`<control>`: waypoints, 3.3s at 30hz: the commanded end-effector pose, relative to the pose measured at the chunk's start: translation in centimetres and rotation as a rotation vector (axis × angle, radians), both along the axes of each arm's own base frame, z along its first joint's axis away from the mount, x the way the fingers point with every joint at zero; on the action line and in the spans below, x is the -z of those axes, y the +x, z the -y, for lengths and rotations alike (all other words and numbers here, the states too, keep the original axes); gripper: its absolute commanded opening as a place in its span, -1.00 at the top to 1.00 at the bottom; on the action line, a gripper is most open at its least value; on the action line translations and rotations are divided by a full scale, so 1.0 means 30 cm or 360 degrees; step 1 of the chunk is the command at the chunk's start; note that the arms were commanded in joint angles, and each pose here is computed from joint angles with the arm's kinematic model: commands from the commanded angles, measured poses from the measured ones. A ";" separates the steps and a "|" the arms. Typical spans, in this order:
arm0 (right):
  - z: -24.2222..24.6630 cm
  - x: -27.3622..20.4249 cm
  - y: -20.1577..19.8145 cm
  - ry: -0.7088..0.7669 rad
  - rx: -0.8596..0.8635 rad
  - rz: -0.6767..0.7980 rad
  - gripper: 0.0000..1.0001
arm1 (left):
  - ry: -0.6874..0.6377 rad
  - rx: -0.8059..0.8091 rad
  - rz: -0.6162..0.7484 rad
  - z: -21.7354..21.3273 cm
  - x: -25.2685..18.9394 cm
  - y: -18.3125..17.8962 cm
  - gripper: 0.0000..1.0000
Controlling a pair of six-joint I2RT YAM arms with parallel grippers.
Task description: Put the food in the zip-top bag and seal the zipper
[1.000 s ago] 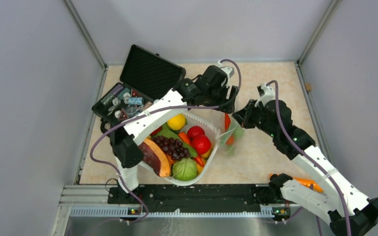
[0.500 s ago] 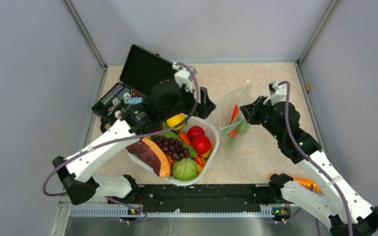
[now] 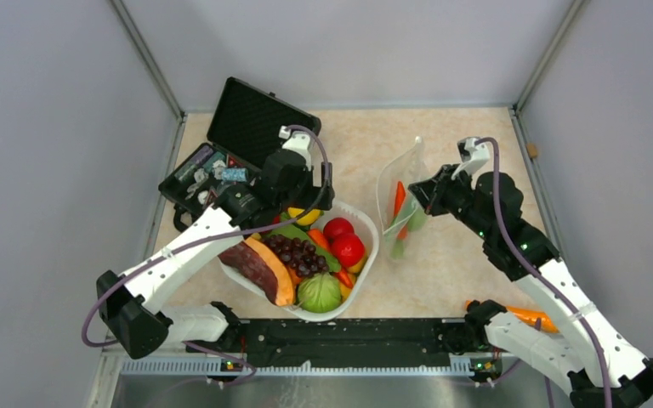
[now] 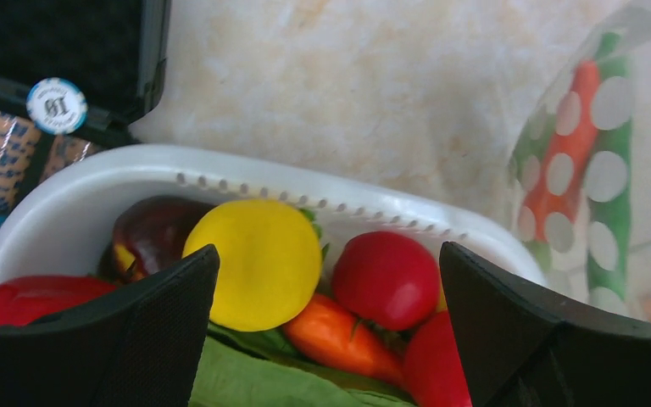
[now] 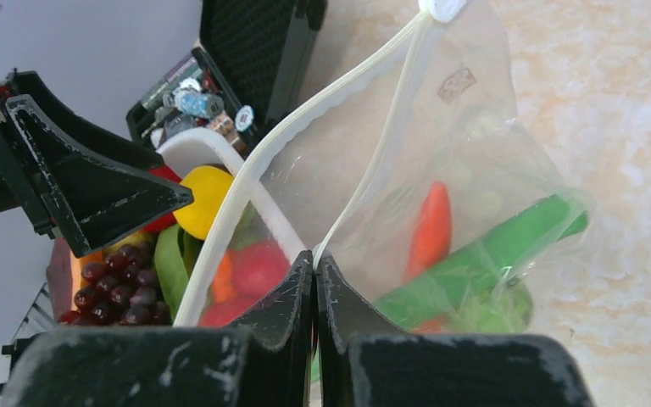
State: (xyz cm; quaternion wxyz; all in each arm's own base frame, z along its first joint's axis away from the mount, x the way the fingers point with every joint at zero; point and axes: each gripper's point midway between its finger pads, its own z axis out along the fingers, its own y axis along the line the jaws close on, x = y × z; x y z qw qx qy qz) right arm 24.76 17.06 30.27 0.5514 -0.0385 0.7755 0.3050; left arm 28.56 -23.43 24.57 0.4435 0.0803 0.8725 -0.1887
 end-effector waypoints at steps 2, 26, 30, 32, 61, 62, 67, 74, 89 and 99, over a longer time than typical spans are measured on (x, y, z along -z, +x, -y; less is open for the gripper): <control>-0.006 0.012 0.020 -0.0003 0.0017 -0.0053 1.00 | 0.0319 -0.0112 -0.0048 -0.126 0.073 0.004 -0.97; -0.029 0.008 0.010 0.0074 -0.0025 -0.0057 1.00 | 0.0423 -0.0024 -0.0338 -0.141 0.316 0.006 -0.65; -0.027 0.010 0.012 0.0073 -0.0018 -0.0059 1.00 | 0.0365 -0.0012 -0.0311 -0.126 0.277 0.006 -0.34; -0.027 0.013 0.015 0.0073 -0.0014 -0.0062 1.00 | 0.0337 -0.0011 -0.0278 -0.123 0.249 0.008 -0.26; -0.039 0.047 0.016 0.0088 -0.0026 -0.0105 1.00 | -0.0784 0.0779 0.0432 0.172 -0.360 -0.168 0.04; -0.041 0.049 0.017 0.0089 -0.0029 -0.0111 1.00 | -0.0854 0.0866 0.0451 0.198 -0.388 -0.186 0.04; -0.046 0.049 0.015 0.0095 -0.0040 -0.0119 1.00 | -0.1004 0.1129 0.0398 0.306 -0.423 -0.248 0.03; -0.049 0.041 0.009 0.0105 -0.0054 -0.0116 1.00 | -0.0956 0.1345 0.0389 0.424 -0.391 -0.310 -0.07; -0.064 -0.014 -0.014 0.0149 -0.0125 -0.0052 1.00 | -0.0543 0.1117 0.0284 0.518 -0.257 -0.213 -0.09; -0.045 -0.043 -0.023 0.0160 -0.0096 -0.0016 1.00 | -0.0408 0.1075 0.0214 0.524 -0.162 -0.182 -0.12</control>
